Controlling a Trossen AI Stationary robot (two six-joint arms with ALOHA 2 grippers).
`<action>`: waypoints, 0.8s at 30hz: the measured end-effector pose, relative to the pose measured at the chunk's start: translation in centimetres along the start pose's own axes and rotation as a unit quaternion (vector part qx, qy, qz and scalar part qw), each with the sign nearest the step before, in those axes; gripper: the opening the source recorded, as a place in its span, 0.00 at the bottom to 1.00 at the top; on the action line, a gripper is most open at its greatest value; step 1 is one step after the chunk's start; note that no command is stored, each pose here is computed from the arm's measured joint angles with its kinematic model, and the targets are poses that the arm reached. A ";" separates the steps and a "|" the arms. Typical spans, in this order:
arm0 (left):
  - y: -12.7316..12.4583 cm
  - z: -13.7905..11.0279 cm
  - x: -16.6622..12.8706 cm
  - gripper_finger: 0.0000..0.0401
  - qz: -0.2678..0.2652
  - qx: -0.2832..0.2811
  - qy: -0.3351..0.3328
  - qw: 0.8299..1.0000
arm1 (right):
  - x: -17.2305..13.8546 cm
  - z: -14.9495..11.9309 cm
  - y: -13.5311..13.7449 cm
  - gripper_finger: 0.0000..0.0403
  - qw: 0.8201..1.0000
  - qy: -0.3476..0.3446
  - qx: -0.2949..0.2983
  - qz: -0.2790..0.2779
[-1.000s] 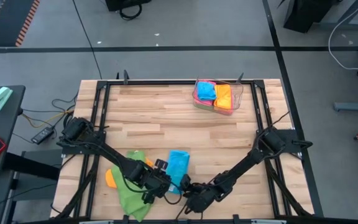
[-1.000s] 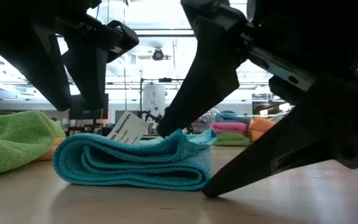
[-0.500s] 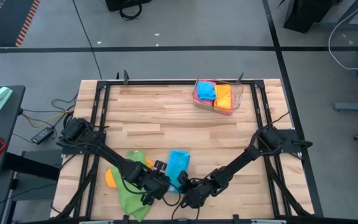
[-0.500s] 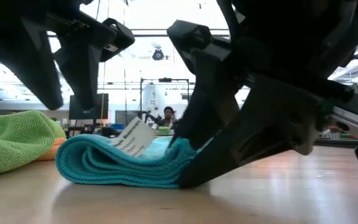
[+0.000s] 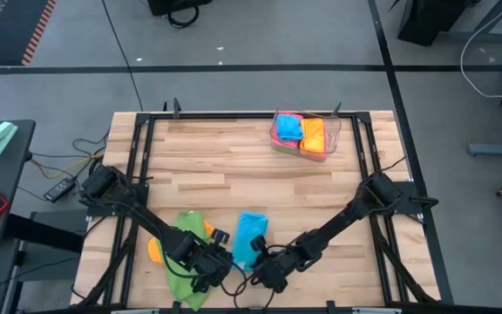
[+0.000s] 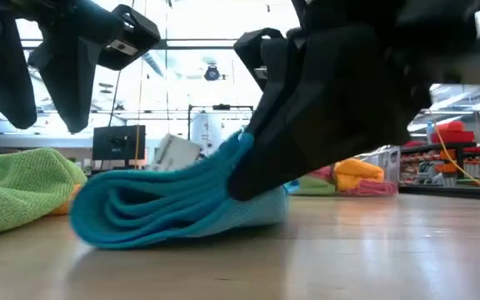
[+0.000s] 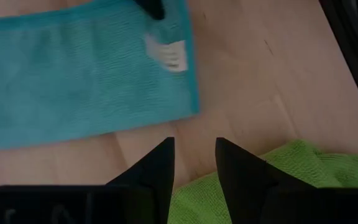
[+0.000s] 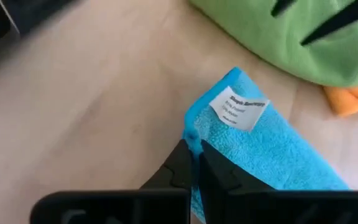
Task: Fold microfiber towels
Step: Fold the blue towel
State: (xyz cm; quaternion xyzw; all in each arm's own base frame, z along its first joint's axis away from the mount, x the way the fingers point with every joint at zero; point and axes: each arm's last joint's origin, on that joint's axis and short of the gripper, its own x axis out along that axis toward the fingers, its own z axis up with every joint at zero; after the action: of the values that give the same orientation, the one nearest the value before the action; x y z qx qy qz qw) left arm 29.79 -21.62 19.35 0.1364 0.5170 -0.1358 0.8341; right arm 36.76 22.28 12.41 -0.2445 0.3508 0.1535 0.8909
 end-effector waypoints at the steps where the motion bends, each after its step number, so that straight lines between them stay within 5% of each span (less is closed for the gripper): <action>1: -0.1 0.0 -0.1 0.31 0.000 0.000 0.000 1.000 | -0.2 0.1 -0.1 0.03 1.000 -0.001 0.012 0.005; 14: -1.6 -1.0 -0.8 0.29 0.019 0.011 0.018 1.000 | -0.2 -0.9 -0.8 0.03 0.989 -0.011 0.147 0.015; 21: -0.2 -0.4 -0.4 0.27 0.179 0.009 -0.025 0.984 | -1.4 0.1 -0.8 0.03 0.986 -0.041 0.162 0.017; 24: 0.7 -0.2 0.8 0.27 0.205 0.016 -0.022 0.978 | -1.4 0.1 -0.5 0.03 0.986 -0.039 0.163 0.020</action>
State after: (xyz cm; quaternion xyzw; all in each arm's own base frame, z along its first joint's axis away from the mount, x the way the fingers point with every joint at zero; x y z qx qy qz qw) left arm 30.19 -20.95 18.62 0.2499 0.4572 0.0264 0.8531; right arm 36.01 21.75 13.62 -0.0830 0.3407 0.1217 0.9286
